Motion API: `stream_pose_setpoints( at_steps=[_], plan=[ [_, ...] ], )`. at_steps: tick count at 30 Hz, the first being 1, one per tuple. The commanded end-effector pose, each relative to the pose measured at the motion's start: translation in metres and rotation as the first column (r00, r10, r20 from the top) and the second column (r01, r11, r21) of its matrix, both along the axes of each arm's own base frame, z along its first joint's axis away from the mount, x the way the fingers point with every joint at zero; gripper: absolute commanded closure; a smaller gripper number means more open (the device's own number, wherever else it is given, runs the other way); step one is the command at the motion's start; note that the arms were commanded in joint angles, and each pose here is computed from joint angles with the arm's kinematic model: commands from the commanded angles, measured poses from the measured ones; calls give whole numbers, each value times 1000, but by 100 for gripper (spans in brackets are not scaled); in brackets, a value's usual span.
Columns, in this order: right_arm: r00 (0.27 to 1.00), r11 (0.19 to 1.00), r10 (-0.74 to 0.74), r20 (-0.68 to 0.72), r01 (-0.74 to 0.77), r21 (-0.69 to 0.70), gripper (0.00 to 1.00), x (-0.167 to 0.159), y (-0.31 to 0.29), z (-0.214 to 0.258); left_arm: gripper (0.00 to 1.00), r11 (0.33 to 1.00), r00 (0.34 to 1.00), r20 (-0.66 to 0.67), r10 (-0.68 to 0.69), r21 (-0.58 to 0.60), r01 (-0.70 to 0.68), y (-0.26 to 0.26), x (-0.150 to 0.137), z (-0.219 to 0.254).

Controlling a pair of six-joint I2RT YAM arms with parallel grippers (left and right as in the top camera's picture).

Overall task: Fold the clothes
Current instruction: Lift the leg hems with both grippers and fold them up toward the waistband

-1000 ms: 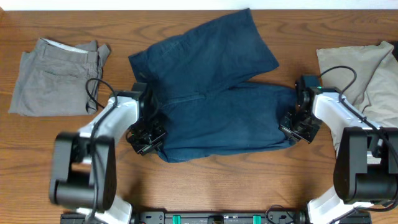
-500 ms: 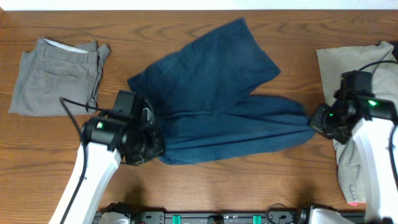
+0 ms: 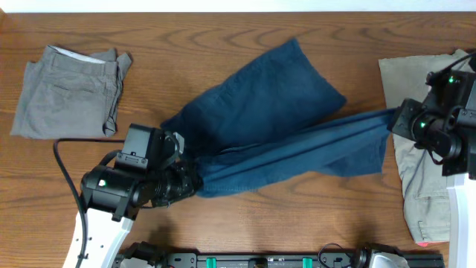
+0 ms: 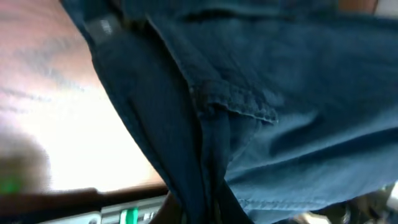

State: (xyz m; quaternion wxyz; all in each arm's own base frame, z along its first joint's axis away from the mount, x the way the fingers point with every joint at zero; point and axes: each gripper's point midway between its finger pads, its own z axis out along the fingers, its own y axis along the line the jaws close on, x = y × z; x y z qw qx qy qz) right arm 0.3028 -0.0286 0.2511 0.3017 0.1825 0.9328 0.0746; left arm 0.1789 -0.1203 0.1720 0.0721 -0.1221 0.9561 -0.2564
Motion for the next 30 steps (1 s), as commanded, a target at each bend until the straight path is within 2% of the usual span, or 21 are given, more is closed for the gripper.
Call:
stream_pose_setpoints(
  at_steps=[1,6,12,15,19,21,26,28,29,30],
  plan=[
    [996,996,84,14,-84,-12,99,19,5,-3,94,976,983,9,184,113,-184,24,21,-8],
    [975,983,184,121,-185,-10,99,66,29,-1,94,917,930,24,368,154,-367,41,50,-17],
    [928,966,257,270,-254,-46,99,125,59,7,93,781,791,24,612,138,-609,68,91,-29],
    [896,956,289,338,-285,-63,99,153,77,8,86,722,727,23,686,105,-684,81,113,-35],
    [866,942,330,376,-326,-75,99,181,100,-7,83,695,699,29,715,83,-714,89,135,-44],
    [849,935,348,397,-346,-80,99,196,113,-17,78,692,696,32,718,80,-718,90,145,-52],
    [803,919,383,457,-382,-98,99,229,141,-40,77,687,689,67,722,54,-725,91,174,-65],
    [783,914,392,483,-392,-107,99,242,151,-51,68,685,682,106,723,17,-729,92,192,-66],
    [777,913,394,491,-393,-109,86,247,154,-56,59,689,683,131,719,-7,-725,91,203,-66],
    [775,914,389,498,-393,-103,31,252,157,-64,50,698,685,164,710,-31,-716,91,215,-65]
  ],
)
